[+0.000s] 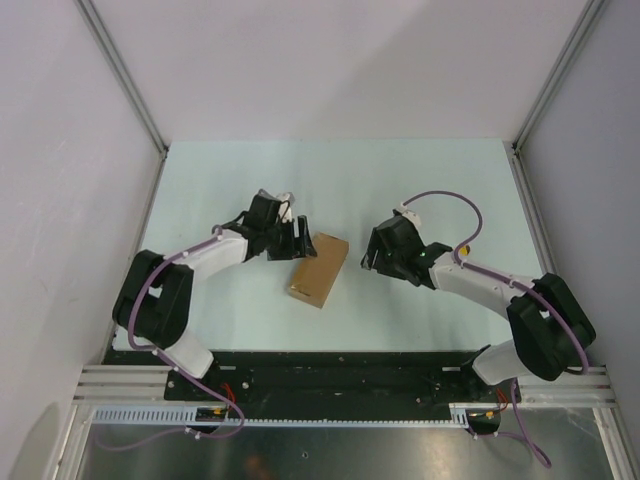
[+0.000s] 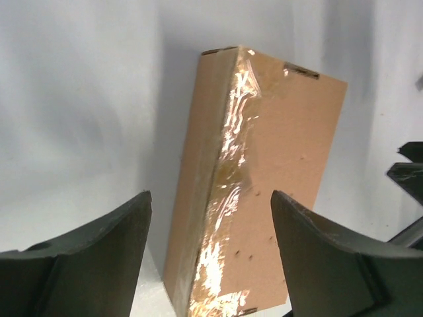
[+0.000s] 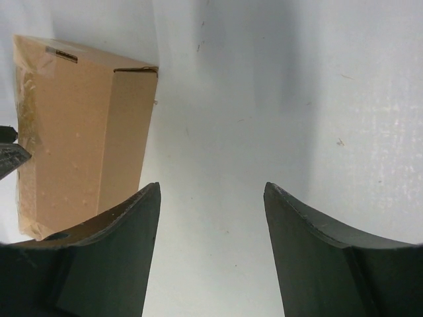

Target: Unpack the express box

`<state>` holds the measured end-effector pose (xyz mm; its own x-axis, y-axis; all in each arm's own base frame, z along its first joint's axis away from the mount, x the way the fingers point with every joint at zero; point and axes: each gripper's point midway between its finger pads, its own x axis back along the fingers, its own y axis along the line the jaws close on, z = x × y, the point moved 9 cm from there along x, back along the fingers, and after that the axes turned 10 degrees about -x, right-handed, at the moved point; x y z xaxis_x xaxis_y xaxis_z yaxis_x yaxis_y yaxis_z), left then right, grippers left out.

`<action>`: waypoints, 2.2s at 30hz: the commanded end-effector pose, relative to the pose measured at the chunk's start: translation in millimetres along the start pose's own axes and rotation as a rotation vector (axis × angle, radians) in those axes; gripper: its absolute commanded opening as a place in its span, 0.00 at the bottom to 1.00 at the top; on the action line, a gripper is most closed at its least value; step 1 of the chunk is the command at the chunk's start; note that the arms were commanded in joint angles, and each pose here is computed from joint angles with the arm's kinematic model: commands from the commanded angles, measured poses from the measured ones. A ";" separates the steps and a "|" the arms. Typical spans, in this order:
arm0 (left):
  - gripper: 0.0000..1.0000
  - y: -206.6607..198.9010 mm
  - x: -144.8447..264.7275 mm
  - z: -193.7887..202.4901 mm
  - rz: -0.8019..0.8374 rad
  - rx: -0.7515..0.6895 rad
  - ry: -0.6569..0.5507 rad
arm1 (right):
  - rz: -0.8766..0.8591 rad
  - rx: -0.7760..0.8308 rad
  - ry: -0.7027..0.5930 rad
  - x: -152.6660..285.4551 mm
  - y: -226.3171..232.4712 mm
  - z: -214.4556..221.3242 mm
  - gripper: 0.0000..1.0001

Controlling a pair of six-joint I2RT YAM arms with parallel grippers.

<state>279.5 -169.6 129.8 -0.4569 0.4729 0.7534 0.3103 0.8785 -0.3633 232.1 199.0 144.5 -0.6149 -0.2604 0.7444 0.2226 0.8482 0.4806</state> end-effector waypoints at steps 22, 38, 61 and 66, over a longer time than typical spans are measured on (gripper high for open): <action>0.50 -69.9 -21.2 -1.0 0.204 0.487 0.233 | -0.179 0.043 0.002 -22.3 44.0 -17.7 0.66; 0.70 -78.6 -16.5 -12.8 0.284 0.241 0.173 | -0.225 0.125 -0.079 -41.7 42.6 -69.3 0.63; 0.49 -42.6 -17.3 -14.0 0.257 0.121 0.139 | -0.069 0.267 0.064 -16.1 46.2 3.5 0.86; 0.47 -36.7 -20.0 -10.4 0.236 0.136 0.150 | -0.056 0.262 0.078 -25.0 45.4 10.4 0.87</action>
<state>283.6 -216.2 136.6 -0.2586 0.6558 0.7093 0.2604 0.7544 -0.6026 243.4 240.8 140.7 -0.5360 -0.3451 0.7705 -0.0423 0.9225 0.3838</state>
